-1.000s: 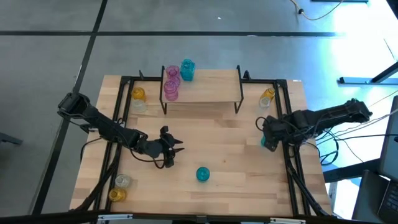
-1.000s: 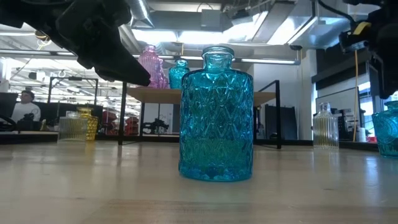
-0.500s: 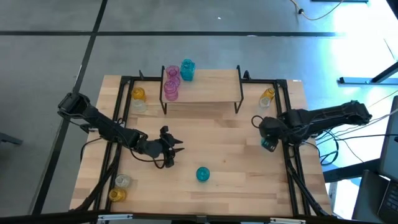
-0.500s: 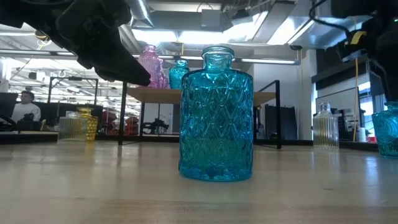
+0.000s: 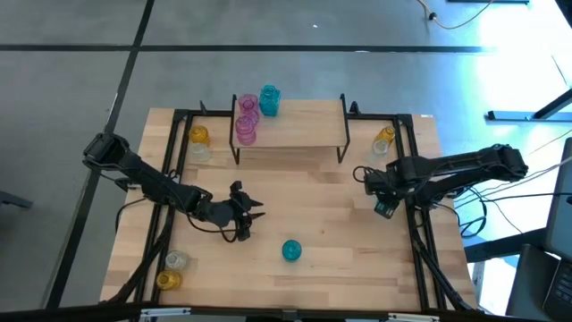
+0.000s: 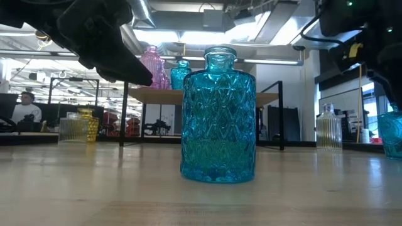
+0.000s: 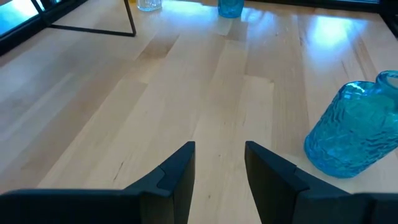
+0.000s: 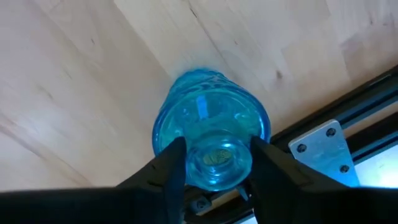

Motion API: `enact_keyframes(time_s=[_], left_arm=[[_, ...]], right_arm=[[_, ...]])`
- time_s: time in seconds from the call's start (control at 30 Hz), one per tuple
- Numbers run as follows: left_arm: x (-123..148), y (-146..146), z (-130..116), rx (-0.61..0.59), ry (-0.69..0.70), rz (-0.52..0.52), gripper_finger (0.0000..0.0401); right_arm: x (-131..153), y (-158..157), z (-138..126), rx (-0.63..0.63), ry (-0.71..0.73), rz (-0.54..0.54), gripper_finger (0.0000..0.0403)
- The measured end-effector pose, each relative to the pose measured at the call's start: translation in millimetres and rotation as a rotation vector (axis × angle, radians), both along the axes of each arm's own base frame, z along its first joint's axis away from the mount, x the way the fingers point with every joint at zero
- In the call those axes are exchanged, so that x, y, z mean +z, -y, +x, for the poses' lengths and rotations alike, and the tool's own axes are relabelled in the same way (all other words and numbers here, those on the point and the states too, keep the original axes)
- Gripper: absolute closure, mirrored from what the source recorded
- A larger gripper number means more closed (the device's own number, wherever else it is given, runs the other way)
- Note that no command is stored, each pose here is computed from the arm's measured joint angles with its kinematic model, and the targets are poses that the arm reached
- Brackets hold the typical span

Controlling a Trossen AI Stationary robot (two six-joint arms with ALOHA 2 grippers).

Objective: Sort vases onto shelf
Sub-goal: Put the right blue flower vase on the shelf aligned with the other blue flower vase

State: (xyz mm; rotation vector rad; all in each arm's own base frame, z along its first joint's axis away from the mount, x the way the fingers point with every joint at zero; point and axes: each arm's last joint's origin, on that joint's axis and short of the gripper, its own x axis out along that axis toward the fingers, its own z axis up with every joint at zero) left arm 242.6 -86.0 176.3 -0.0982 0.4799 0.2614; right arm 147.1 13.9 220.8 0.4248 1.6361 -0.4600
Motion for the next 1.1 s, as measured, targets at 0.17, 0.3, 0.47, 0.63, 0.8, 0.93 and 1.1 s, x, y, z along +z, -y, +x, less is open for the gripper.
enact_keyframes(time_s=[0.17,0.3,0.47,0.63,0.8,0.93,1.1], left_arm=[[0.1,0.0,0.1,0.000,0.002,0.000,0.0268],[0.5,0.1,0.3,0.000,0.006,-0.001,0.0268],[0.5,0.0,0.3,0.002,0.006,0.000,0.0268],[0.6,0.0,0.3,0.002,0.006,0.000,0.0268],[0.4,0.0,0.2,0.002,0.006,0.001,0.0268],[0.5,0.0,0.3,0.002,0.006,0.001,0.0268],[0.5,0.0,0.3,0.002,0.006,0.001,0.0268]], right_arm=[[7.3,-0.2,5.8,0.053,0.048,-0.006,0.0302],[14.5,0.1,12.1,0.089,0.110,-0.027,0.0306],[20.2,-1.3,26.6,0.158,0.263,-0.020,0.0311],[22.3,-2.2,39.8,0.241,0.392,-0.039,0.0344],[22.4,-2.6,42.5,0.246,0.414,-0.033,0.0358],[22.8,-4.9,43.6,0.248,0.429,0.032,0.0340],[16.8,-10.7,50.6,0.295,0.523,0.133,0.0274]])
